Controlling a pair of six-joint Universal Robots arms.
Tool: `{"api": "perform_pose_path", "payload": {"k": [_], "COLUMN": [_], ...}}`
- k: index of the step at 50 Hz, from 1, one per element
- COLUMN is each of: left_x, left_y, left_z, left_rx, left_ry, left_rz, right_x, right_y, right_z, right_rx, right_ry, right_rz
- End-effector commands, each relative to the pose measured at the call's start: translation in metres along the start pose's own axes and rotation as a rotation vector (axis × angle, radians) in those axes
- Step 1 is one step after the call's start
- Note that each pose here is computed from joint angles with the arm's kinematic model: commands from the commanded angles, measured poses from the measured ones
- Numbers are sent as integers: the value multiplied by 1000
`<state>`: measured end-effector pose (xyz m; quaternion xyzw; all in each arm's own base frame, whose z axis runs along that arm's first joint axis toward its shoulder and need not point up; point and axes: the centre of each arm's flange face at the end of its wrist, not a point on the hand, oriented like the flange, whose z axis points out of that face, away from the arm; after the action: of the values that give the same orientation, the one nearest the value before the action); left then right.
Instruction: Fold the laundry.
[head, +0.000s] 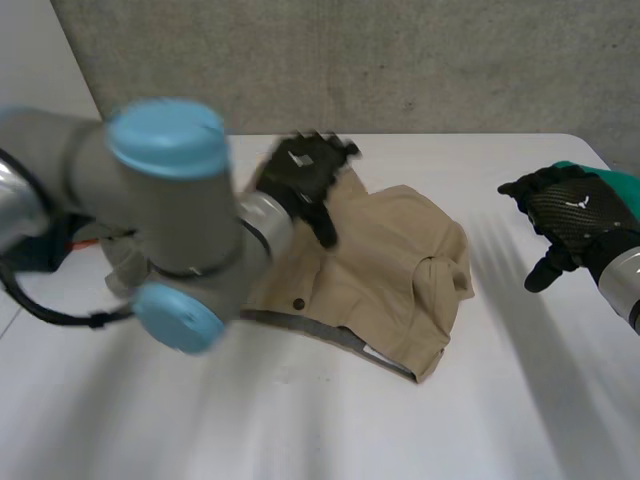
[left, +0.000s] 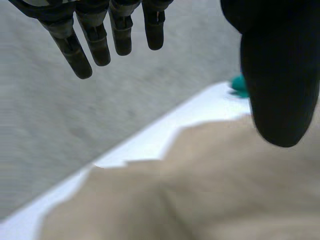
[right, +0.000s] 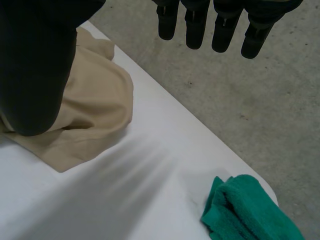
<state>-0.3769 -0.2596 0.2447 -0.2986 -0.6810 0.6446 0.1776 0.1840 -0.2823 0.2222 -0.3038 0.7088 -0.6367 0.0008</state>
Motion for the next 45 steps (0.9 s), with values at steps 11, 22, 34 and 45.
{"api": "perform_pose_path", "payload": {"k": [11,22,34,45], "left_x": [-145,-146,-148,-120], "left_y": [71,128,152,93], "left_z": [26,44,67,62], "left_rx": [-210,-281,-252,-138], "left_ry": [-145,-21,9,-56], "left_rz": [248,263,270,296], "right_x": [-85,-125,-136,-119], "right_y": [-3,26,37,20], "right_z": [-32,-10,-1,13], "right_rx": [18,21,34,88], "right_ry": [-243,-229,-165,-96], "right_rz": [-36,-84,-101,-118]}}
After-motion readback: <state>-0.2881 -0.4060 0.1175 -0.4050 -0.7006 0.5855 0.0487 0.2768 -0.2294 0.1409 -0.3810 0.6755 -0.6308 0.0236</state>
